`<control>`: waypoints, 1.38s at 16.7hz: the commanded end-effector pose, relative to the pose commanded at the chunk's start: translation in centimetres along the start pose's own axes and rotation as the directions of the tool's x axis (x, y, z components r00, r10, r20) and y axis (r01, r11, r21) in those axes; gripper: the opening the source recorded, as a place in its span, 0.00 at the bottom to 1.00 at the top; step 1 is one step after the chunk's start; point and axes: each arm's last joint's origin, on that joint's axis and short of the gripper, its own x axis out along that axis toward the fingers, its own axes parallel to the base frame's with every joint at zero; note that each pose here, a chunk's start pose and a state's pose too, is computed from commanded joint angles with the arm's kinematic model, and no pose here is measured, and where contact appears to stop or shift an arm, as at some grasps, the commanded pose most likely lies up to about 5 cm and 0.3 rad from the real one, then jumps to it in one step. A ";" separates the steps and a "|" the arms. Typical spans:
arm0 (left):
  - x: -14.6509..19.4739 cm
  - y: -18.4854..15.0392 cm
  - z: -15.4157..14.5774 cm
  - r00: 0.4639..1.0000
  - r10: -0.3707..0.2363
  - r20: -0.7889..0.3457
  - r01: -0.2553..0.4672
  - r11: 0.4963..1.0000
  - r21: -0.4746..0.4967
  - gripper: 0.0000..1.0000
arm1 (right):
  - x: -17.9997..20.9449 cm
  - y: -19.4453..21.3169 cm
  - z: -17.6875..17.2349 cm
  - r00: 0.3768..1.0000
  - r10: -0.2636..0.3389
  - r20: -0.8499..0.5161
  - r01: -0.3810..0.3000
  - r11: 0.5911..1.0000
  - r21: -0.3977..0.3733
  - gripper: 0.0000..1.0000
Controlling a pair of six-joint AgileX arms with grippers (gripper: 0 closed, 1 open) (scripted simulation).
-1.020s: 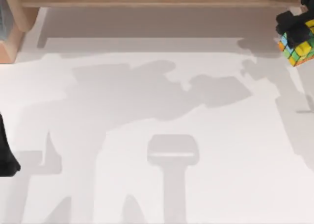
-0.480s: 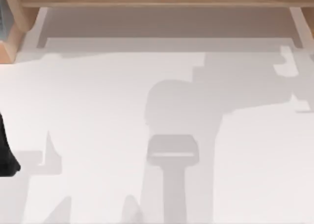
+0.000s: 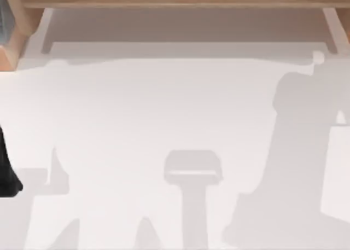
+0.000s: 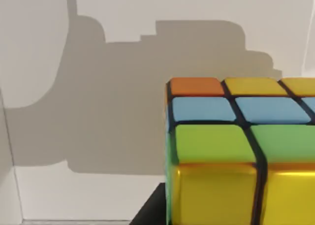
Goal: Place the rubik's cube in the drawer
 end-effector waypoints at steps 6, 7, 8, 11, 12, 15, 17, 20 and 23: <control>0.0 0.0 0.0 1.000 0.000 0.000 0.000 1.000 0.000 1.00 | 0.6 -0.1 0.1 1.000 0.005 -0.008 -0.005 1.000 0.001 0.00; 0.0 0.0 0.0 1.000 0.000 0.000 0.000 1.000 0.000 1.00 | 0.6 -0.1 0.1 1.000 0.005 -0.008 -0.005 1.000 0.001 0.00; 0.0 0.0 0.0 1.000 0.000 0.000 0.000 1.000 0.000 1.00 | 0.6 -0.1 0.1 1.000 0.005 -0.008 -0.005 1.000 0.001 0.08; 0.0 0.0 0.0 1.000 0.000 0.000 0.000 1.000 0.000 1.00 | 0.6 -0.1 0.1 1.000 0.005 -0.008 -0.005 1.000 0.001 0.30; 0.0 0.0 0.0 1.000 0.000 0.000 0.000 1.000 0.000 1.00 | 0.6 -0.1 0.1 1.000 0.005 -0.008 -0.005 1.000 0.001 0.38; 0.0 0.0 0.0 1.000 0.000 0.000 0.000 1.000 0.000 1.00 | 0.6 -0.1 0.1 1.000 0.005 -0.008 -0.005 1.000 0.001 0.60; 0.0 0.0 0.0 1.000 0.000 0.000 0.000 1.000 0.000 1.00 | 0.6 -0.1 0.1 1.000 0.005 -0.008 -0.005 1.000 0.001 0.75; 0.0 0.0 0.0 1.000 0.000 0.000 0.000 1.000 0.000 1.00 | 0.6 -0.1 0.1 1.000 0.005 -0.008 -0.005 1.000 0.001 0.98; 0.0 0.0 0.0 1.000 0.000 0.000 0.000 1.000 0.000 1.00 | 0.6 -0.1 0.1 1.000 0.005 -0.008 -0.005 1.000 0.001 1.00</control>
